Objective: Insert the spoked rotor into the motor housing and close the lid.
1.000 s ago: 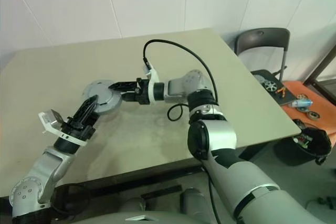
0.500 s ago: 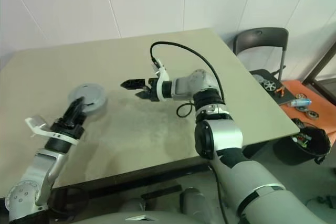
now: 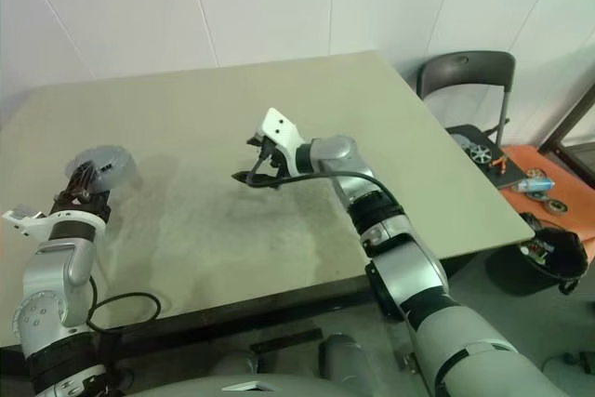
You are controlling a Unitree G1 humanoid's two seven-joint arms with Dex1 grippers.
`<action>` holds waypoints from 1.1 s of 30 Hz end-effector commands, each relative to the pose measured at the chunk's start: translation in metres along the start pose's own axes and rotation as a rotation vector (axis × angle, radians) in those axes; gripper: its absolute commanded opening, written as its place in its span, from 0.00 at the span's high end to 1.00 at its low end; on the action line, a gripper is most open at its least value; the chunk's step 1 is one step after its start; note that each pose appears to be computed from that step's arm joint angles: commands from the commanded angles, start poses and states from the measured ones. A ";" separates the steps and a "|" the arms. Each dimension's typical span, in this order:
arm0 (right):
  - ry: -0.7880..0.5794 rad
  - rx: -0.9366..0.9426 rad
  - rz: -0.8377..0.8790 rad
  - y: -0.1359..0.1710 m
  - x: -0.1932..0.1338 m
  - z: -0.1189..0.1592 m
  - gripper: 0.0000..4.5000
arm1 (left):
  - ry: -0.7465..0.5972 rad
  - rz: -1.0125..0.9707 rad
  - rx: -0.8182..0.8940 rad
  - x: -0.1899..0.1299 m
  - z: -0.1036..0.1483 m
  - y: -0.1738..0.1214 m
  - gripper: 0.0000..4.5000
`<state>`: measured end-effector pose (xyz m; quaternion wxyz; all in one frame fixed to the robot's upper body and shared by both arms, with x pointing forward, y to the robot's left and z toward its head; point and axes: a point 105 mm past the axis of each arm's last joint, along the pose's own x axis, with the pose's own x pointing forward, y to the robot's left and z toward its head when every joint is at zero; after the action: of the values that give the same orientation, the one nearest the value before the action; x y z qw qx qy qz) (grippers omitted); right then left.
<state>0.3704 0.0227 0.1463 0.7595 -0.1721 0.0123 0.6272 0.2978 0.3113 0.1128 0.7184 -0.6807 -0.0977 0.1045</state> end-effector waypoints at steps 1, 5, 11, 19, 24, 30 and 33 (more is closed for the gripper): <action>-0.025 -0.083 0.031 0.003 0.000 0.013 0.00 | -0.067 0.003 -0.008 0.002 0.011 -0.009 0.53; -0.015 -0.077 0.040 0.004 -0.001 0.011 0.00 | -0.099 0.079 -0.021 -0.001 0.012 0.002 0.53; -0.019 -0.064 0.042 0.003 -0.002 0.012 0.00 | -0.124 0.171 -0.057 -0.005 0.012 0.015 0.53; -0.011 -0.075 0.029 0.001 -0.002 0.012 0.00 | -0.115 0.343 0.039 -0.009 0.011 0.029 0.18; -0.005 -0.083 0.022 -0.001 -0.002 0.011 0.00 | -0.099 0.400 0.069 -0.011 0.009 0.033 0.01; 0.001 -0.090 0.016 -0.002 -0.003 0.010 0.00 | -0.013 0.562 0.182 -0.025 -0.008 0.044 0.01; 0.005 -0.092 0.014 -0.003 -0.004 0.009 0.00 | 0.088 0.642 0.276 -0.035 -0.025 0.046 0.01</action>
<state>0.3672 0.0209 0.1405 0.7450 -0.1995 0.0140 0.6364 0.2731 0.2945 0.0684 0.7299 -0.5958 0.1242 0.3112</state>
